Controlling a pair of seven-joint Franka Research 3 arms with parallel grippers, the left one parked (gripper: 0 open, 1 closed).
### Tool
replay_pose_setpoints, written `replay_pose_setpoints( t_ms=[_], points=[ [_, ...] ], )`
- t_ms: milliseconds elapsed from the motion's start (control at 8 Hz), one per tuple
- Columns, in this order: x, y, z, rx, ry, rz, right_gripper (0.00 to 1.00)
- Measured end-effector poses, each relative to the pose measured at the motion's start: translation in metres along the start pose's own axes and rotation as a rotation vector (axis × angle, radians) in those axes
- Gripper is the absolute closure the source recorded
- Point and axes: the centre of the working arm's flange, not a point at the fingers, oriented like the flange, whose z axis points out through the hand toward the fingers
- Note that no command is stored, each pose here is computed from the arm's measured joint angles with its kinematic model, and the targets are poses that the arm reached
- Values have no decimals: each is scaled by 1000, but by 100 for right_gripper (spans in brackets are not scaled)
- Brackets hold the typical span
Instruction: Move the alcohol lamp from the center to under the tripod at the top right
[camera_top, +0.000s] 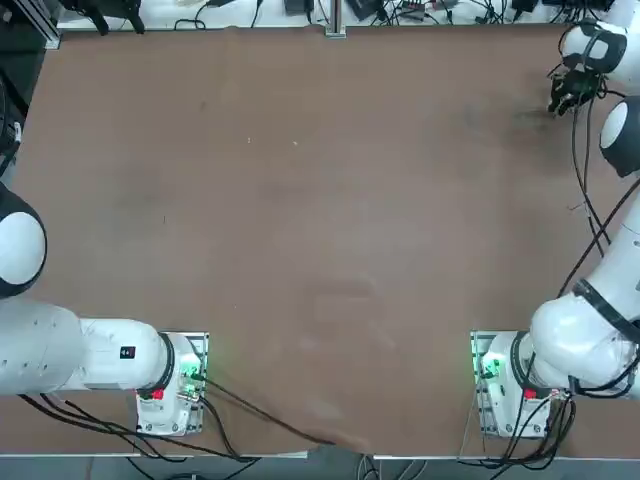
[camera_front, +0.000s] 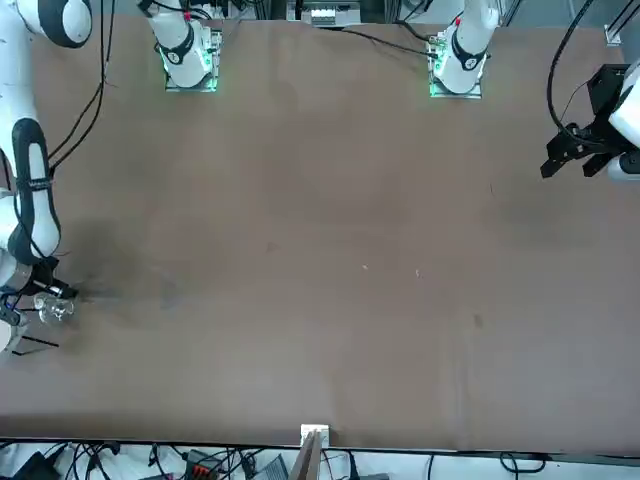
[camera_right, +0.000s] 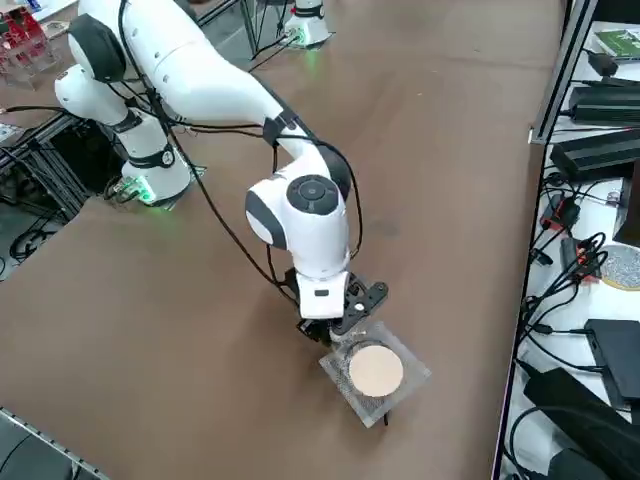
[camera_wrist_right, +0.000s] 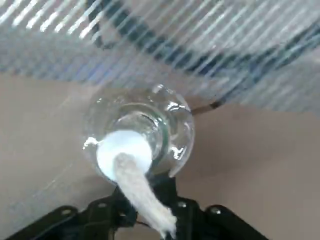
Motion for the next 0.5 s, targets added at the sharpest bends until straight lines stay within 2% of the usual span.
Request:
replay_pose_setpoints(
  t_ms=[250,500],
  points=[
    [7,2,5,9,71,55,94],
    [13,-5,8,17,108,111,97]
  ],
)
